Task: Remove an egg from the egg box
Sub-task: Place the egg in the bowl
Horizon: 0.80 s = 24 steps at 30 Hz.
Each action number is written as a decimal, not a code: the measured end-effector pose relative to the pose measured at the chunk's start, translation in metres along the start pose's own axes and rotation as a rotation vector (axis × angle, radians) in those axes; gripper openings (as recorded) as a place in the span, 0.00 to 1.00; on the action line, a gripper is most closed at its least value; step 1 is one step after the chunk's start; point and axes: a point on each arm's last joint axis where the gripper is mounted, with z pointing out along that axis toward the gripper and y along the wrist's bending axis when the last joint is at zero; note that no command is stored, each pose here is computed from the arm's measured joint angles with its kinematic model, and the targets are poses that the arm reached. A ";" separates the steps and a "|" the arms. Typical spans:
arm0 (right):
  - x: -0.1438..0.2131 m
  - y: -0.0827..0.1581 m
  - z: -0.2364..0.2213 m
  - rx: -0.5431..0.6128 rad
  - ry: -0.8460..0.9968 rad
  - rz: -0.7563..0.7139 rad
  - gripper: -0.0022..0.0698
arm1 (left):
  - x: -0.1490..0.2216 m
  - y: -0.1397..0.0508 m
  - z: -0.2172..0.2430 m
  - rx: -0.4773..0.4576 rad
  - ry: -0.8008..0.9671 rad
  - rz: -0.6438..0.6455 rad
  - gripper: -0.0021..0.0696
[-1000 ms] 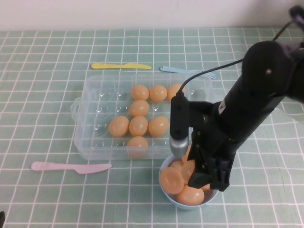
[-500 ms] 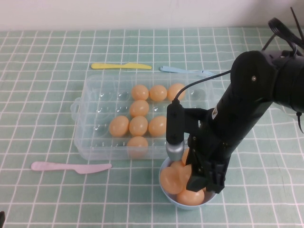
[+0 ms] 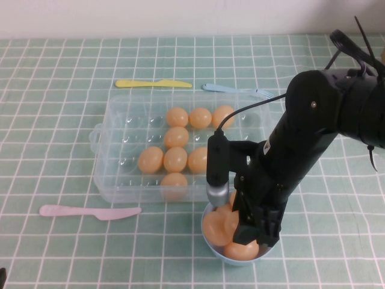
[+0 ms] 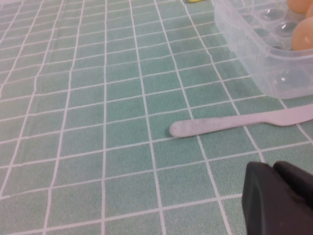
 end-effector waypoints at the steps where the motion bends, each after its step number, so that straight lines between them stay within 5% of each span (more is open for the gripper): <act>1: 0.000 0.000 0.001 -0.002 0.002 0.001 0.54 | 0.000 0.000 0.000 0.000 0.000 0.000 0.02; 13: 0.000 -0.003 0.004 0.010 0.009 -0.004 0.54 | 0.000 0.000 0.000 0.000 0.000 0.000 0.02; 24: 0.001 -0.005 0.005 0.027 0.020 -0.007 0.66 | 0.000 0.000 0.000 0.000 0.000 0.000 0.02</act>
